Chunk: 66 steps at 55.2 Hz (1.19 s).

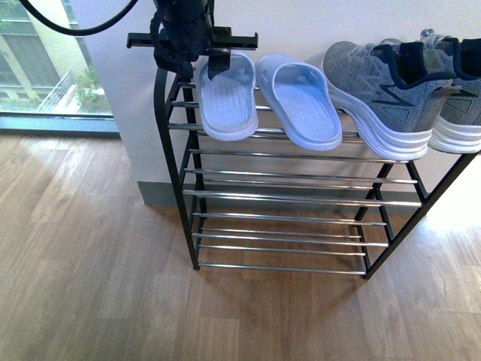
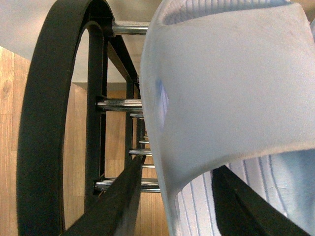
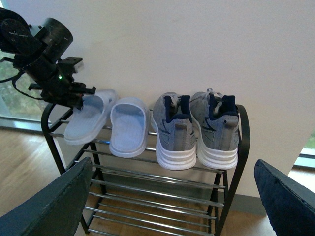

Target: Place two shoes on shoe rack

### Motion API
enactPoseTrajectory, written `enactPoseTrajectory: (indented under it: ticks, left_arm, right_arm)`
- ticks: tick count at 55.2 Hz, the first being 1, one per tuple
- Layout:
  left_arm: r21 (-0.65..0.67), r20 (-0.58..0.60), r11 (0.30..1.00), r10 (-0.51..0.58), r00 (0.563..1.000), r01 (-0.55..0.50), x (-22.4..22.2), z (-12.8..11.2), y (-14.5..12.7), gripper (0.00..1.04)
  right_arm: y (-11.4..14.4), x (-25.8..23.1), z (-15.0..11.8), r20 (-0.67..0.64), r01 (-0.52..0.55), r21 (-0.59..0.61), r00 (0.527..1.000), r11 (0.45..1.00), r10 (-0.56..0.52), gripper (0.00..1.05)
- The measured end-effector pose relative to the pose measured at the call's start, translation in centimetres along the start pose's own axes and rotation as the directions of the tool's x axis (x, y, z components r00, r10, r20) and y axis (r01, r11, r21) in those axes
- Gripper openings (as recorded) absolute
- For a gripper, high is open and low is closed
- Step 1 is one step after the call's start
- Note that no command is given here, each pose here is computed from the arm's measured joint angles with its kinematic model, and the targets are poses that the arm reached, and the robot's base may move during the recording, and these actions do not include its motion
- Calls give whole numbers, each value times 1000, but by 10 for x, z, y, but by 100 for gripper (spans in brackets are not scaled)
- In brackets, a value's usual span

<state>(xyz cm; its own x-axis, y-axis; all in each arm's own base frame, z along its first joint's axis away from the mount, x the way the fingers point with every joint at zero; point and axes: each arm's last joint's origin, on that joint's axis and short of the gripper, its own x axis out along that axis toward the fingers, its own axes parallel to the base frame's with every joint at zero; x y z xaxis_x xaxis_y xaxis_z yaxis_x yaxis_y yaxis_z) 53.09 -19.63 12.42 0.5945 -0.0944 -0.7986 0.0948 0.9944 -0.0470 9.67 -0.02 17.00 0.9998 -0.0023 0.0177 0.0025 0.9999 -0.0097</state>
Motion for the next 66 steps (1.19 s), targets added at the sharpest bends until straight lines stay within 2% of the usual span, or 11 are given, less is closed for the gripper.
enactPoseTrajectory:
  ticks: [16,26,31,33,37,38,41,44,49,59,66]
  left_arm:
    - [-6,6,992,-123,992,123,-32,-1,-14,97]
    - [-54,104,980,-183,978,190,-94,4,-20,95]
    - [-90,176,987,-118,977,136,-130,-6,-9,95]
    - [-76,244,994,-63,968,84,-137,-13,-3,91]
    - [-74,560,997,65,826,-28,-149,-22,14,77]
    - [-71,637,997,75,767,-38,-152,-31,24,72]
    - [-67,735,997,82,673,-48,-161,-54,44,61]
    - [-69,785,996,87,613,-54,-172,-77,63,50]
    - [-73,812,995,98,576,-67,-188,-108,86,34]
    - [-51,797,996,85,597,-74,-209,-162,112,1]
    - [-52,793,995,93,603,-85,-223,-191,127,1]
  right_arm:
    - [0,0,0,0,0,0,1000,1000,0,95]
    - [0,0,0,0,0,0,1000,1000,0,95]
    - [0,0,0,0,0,0,1000,1000,0,95]
    - [0,0,0,0,0,0,1000,1000,0,95]
    - [0,0,0,0,-1,0,1000,1000,1,95]
    - [0,0,0,0,0,0,1000,1000,0,95]
    - [0,0,0,0,0,0,1000,1000,0,95]
    - [0,0,0,0,0,0,1000,1000,0,95]
    - [0,0,0,0,0,0,1000,1000,0,95]
    - [0,0,0,0,0,0,1000,1000,0,95]
    - [0,0,0,0,0,0,1000,1000,0,95]
